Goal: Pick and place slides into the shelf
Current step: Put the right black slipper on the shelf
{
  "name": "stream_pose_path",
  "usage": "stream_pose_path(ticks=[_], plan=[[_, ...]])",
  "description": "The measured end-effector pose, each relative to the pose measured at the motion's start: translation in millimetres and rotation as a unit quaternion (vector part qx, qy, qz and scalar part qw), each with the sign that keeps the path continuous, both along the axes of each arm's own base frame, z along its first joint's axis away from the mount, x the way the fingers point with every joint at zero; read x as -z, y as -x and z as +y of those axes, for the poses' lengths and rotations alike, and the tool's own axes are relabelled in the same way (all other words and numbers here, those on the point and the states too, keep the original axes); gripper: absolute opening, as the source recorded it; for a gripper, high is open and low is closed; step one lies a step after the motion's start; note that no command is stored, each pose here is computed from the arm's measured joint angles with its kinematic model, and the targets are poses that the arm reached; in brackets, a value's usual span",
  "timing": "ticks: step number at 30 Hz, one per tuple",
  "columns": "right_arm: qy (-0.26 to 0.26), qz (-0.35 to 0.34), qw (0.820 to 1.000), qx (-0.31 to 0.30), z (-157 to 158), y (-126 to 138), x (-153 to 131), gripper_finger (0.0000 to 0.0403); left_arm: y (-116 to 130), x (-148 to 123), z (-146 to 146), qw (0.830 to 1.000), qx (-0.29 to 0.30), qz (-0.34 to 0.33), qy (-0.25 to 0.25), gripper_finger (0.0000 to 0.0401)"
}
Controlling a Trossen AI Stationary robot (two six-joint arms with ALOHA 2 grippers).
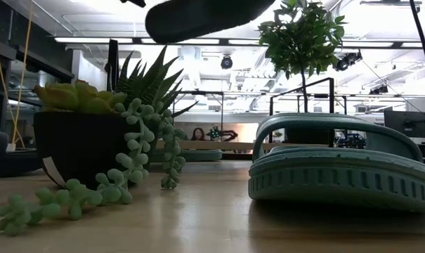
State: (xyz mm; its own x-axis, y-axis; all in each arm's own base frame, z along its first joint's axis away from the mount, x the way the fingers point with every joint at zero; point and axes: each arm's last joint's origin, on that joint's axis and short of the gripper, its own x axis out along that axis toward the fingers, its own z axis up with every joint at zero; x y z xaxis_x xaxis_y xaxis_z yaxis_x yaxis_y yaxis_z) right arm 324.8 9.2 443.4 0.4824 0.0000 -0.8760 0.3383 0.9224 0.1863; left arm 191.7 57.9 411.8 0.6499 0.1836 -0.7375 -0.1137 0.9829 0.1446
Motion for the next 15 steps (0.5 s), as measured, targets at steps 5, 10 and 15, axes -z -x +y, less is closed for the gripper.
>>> stream_pose_path(ticks=[5,10,15], plan=[[0.009,-0.037,0.999,0.028,2,19,-18,0.002,2,-3,0,1.0,0.005,-0.01,-0.012,0.0191],[0.026,-0.112,0.991,0.07,-2,54,-48,0.0019,6,-9,-2,0.999,0.009,-0.038,-0.026,0.0185],[0.067,-0.206,0.969,0.119,-5,100,-81,0.0019,11,-13,-3,0.998,0.008,-0.051,-0.03,0.0182]])
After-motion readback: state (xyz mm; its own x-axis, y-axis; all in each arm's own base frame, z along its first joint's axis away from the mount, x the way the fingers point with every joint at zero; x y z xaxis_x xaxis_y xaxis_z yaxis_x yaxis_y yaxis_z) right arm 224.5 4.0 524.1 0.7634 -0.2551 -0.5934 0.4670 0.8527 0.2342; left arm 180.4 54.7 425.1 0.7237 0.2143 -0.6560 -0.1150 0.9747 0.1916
